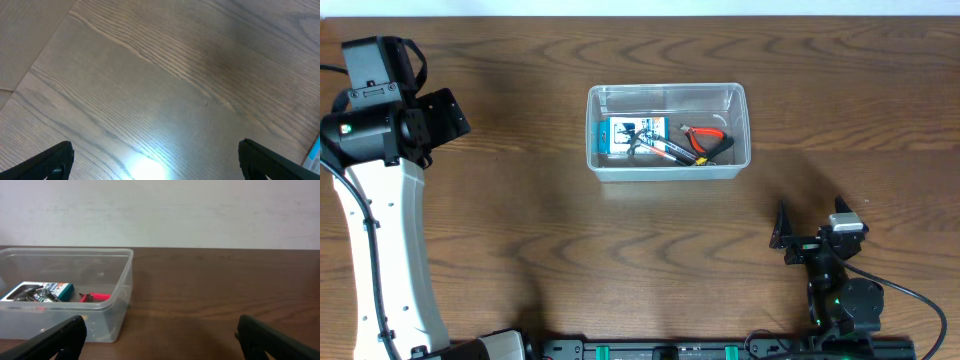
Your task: Pack container
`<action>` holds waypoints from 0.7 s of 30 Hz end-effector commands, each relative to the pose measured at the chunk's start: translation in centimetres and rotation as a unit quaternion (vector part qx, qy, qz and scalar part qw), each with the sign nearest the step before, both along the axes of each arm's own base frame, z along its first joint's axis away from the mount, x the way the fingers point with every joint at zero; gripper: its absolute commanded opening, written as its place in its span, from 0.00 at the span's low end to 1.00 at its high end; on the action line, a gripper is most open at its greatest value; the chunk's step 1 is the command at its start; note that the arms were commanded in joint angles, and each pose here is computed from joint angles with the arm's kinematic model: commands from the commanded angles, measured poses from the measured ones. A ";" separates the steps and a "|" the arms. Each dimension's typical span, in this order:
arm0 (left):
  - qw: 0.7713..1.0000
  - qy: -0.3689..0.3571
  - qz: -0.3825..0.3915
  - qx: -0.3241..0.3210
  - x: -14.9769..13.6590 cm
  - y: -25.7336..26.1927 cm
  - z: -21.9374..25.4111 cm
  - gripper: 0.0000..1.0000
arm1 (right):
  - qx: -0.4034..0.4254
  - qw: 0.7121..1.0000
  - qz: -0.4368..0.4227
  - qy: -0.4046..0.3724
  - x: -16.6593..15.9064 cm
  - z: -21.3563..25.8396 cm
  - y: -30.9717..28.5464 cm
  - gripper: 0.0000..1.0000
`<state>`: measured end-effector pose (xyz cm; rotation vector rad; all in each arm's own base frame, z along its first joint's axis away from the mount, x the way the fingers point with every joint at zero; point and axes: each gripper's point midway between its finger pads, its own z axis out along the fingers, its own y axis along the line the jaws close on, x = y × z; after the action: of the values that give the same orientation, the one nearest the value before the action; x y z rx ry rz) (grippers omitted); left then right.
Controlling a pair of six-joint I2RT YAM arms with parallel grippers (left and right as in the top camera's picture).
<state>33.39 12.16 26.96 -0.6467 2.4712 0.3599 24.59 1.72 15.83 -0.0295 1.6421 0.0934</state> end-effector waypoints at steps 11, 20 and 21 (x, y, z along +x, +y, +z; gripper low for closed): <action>1.000 0.004 0.000 0.010 -0.1 0.4 0.1 0.98 | 0.005 1.000 -0.001 0.000 0.0 -0.1 -0.1 0.99; 1.000 -0.003 -0.001 0.011 -0.3 0.2 0.6 0.98 | 0.005 1.000 -0.001 0.000 0.0 -0.1 -0.1 0.99; 1.000 -0.010 -0.001 0.013 -0.5 0.2 1.0 0.98 | 0.005 1.000 -0.001 0.000 0.0 -0.1 -0.1 0.99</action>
<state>33.38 12.16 26.97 -0.6435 2.4719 0.3608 24.59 1.72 15.83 -0.0295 1.6421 0.0934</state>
